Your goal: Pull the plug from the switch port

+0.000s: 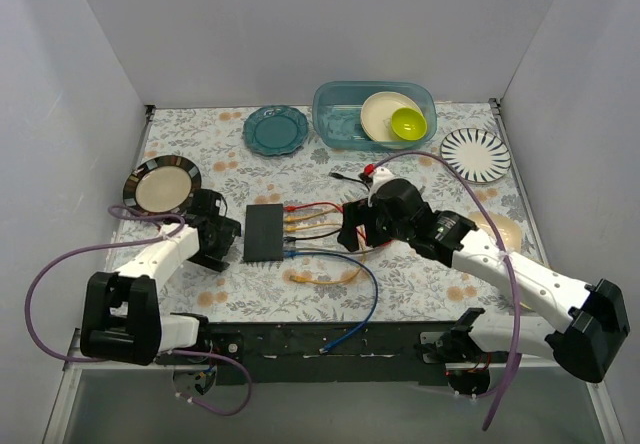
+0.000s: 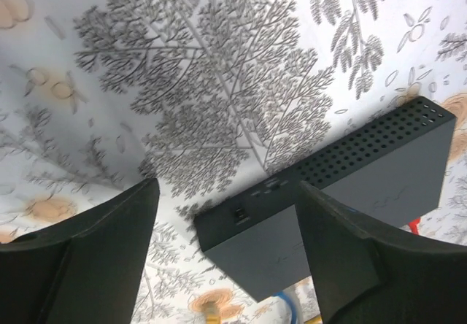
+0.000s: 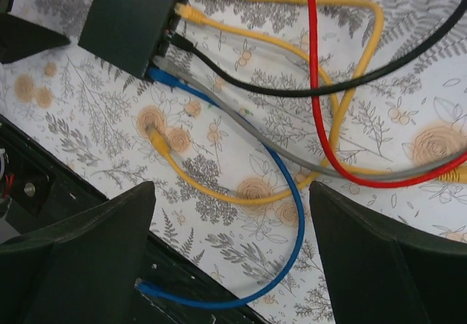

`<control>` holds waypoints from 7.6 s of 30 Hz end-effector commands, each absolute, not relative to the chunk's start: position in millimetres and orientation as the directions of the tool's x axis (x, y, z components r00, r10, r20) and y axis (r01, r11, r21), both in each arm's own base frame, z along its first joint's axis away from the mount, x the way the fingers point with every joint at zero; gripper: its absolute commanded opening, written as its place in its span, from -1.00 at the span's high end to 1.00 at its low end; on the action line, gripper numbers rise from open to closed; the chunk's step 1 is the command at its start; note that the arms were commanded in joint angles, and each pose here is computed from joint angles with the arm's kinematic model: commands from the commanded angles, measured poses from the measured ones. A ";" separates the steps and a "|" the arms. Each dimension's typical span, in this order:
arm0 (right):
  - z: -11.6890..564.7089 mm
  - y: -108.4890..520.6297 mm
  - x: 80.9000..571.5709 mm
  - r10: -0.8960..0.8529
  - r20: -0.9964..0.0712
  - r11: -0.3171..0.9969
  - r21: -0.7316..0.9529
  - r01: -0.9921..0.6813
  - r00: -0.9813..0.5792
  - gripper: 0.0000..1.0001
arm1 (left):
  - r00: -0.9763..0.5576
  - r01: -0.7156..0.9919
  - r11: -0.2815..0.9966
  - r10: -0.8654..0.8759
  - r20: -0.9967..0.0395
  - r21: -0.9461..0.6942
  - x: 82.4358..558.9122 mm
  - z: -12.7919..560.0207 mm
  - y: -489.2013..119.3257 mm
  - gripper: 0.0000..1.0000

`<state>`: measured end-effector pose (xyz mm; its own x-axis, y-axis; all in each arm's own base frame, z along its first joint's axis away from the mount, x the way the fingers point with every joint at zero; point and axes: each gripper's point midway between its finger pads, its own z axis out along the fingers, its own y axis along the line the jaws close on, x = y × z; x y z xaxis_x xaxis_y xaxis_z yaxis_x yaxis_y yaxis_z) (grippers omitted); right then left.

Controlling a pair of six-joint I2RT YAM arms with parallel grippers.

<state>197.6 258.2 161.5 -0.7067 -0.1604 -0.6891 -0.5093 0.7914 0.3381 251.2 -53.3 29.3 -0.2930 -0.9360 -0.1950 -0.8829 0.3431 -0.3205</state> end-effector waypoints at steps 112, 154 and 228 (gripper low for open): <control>42.1 346.1 433.4 -0.091 -0.629 0.929 0.226 -0.293 -0.772 0.01 | -0.814 -0.465 0.752 -0.571 -0.109 -0.468 229.4 63.8 -162.5 0.79; 72.3 222.8 231.6 0.281 -0.457 0.680 0.716 -0.162 -0.844 -0.45 | -0.950 -0.059 0.556 -0.287 -0.125 -0.829 365.8 86.9 -323.8 0.55; 13.6 244.4 263.5 0.464 -0.120 0.465 0.876 0.125 -0.878 0.97 | -0.968 -0.163 0.631 -0.252 -0.001 -0.758 317.2 26.6 -299.8 0.66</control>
